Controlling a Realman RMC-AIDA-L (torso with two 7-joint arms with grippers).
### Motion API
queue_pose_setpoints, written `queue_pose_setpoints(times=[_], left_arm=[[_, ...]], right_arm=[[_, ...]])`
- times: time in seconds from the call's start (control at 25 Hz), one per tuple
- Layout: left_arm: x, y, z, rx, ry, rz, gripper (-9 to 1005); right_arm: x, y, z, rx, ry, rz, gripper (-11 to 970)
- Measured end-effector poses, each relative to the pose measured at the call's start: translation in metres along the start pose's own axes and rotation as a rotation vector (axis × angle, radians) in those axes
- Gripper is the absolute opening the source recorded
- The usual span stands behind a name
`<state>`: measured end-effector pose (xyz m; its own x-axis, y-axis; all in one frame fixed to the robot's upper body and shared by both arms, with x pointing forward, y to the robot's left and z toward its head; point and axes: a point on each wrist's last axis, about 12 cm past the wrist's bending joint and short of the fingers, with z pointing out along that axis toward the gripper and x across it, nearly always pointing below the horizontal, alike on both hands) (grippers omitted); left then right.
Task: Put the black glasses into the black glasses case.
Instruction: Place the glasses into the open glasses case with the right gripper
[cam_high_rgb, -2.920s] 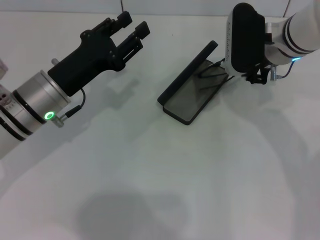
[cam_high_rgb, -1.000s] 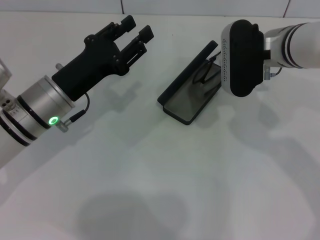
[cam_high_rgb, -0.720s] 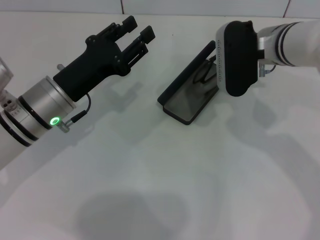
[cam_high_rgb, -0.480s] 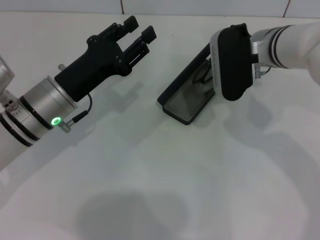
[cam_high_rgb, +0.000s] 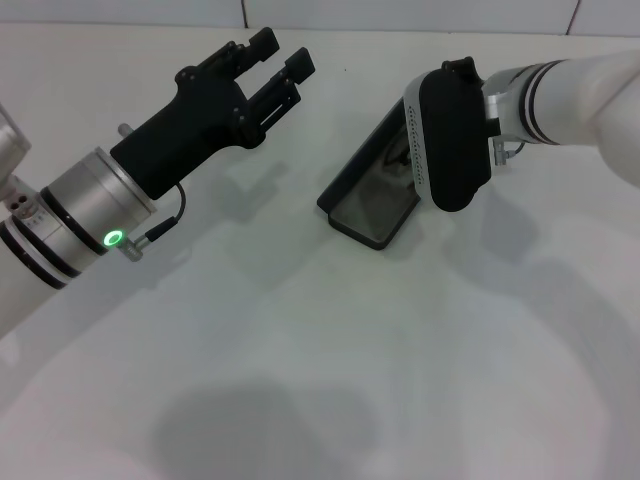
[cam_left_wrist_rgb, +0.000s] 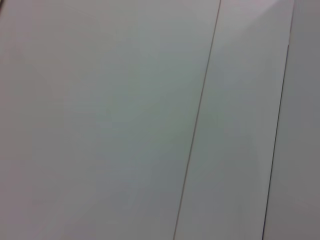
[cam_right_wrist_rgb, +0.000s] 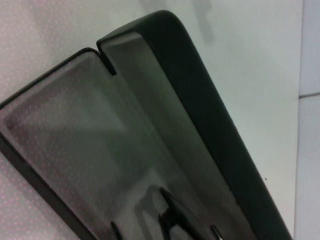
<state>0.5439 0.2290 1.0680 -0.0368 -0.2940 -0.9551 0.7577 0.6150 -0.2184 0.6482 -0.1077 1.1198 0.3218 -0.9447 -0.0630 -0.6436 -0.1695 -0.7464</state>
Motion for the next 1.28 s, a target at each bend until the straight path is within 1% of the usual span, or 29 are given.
queue_pose_setpoints(times=[0.24,0.48,0.68,0.92,1.08,1.24,1.28], left_arm=[[-0.0006,0.0006,0.0002,0.0,0.0,0.002,561],[-0.0012,0.001,0.0006,0.0,-0.002,0.003,561],[-0.0013,0.0008,0.0011,0.0,-0.004,0.002,561],[-0.0013,0.0001,0.0028,0.002,-0.007,0.0,561],[-0.0012,-0.0001,0.0031,0.003,-0.007,-0.001,562],[-0.001,-0.0005,0.0036,0.006,-0.005,-0.001,562],[-0.0009,-0.0006,0.0036,0.007,-0.005,-0.001,562]], right_arm=[[0.0,0.0034,0.0021,-0.011,0.003,-0.012,239],[-0.0005,0.004,0.0027,-0.011,0.002,-0.017,69],[-0.0001,0.0026,0.0017,0.009,-0.01,-0.001,5],[0.001,0.006,-0.0017,0.007,-0.014,0.022,11],[0.0003,0.0056,-0.0031,0.007,-0.014,0.033,58],[0.0009,0.0066,-0.0009,0.018,-0.016,0.015,104],[0.001,0.007,-0.0002,0.019,-0.016,0.01,141]])
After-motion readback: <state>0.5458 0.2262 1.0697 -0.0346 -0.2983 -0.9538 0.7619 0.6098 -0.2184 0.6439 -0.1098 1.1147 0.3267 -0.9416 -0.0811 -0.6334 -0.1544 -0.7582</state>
